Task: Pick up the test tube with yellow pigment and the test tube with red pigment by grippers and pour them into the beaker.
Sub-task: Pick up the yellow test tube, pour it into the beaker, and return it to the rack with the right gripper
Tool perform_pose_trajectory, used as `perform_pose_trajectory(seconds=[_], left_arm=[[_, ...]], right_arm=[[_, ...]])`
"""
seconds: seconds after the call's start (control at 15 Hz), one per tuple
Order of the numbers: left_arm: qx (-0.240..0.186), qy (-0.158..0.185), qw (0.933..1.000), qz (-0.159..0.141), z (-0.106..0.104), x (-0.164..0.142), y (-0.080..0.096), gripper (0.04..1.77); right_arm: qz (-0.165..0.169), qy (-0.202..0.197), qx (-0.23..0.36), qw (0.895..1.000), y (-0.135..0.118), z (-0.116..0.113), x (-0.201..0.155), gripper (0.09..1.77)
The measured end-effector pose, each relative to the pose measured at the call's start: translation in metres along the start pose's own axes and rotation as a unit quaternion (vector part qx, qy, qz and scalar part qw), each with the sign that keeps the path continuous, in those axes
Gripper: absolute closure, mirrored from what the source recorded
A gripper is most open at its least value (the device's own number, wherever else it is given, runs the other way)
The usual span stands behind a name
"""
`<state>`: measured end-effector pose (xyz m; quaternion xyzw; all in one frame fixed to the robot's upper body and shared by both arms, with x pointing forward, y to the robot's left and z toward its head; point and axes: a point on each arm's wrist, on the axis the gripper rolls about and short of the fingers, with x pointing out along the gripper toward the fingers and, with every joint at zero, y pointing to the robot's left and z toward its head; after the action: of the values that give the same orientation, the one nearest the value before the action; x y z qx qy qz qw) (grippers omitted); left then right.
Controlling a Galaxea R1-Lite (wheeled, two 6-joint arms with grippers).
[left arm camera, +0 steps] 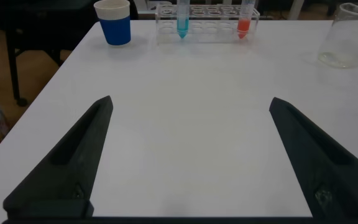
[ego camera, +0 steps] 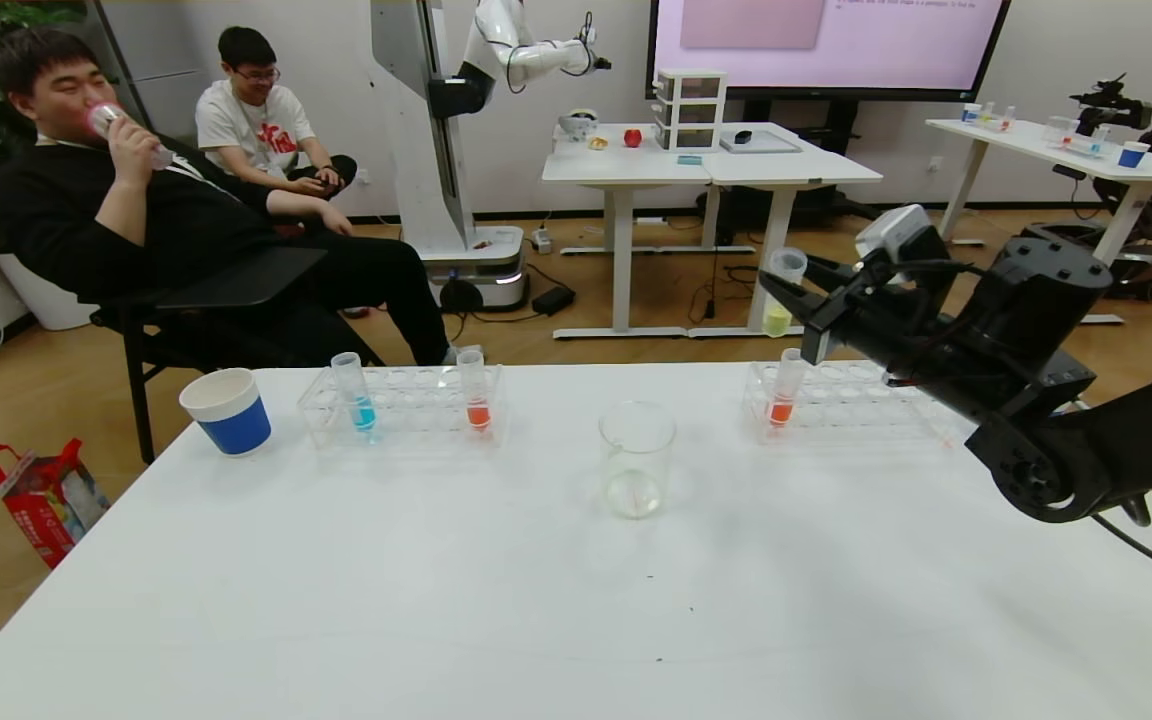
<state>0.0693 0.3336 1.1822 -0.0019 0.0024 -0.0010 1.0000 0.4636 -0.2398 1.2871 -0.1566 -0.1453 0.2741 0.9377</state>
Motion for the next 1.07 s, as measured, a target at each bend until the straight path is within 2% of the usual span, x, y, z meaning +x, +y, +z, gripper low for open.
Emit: perform_pose_trajectory(seconds=[0.13,0.2,0.33,0.47,0.73,1.07], left_arm=[[0.000,0.000,1.0000,0.000,0.000,0.000,0.000,0.06],[0.000,0.000,1.0000,0.000,0.000,0.000,0.000,0.06],[0.000,0.000,1.0000,0.000,0.000,0.000,0.000,0.06],[0.000,0.000,1.0000,0.000,0.000,0.000,0.000,0.06],[0.000,0.000,1.0000,0.000,0.000,0.000,0.000,0.06],[0.000,0.000,1.0000,0.000,0.000,0.000,0.000,0.06]], right_arm=[[0.028,-0.017,-0.014,0.999,0.020,0.001,0.008,1.36],[0.040,-0.040,-0.024,0.998,0.030,0.002,0.012,1.36],[0.080,-0.086,-0.052,0.992,0.045,0.002,0.018,1.36],[0.112,-0.101,-0.084,0.985,0.056,-0.006,0.021,1.36],[0.132,-0.114,-0.148,0.974,0.062,-0.017,0.027,1.36],[0.148,-0.149,-0.254,0.944,0.063,-0.033,0.041,1.36]])
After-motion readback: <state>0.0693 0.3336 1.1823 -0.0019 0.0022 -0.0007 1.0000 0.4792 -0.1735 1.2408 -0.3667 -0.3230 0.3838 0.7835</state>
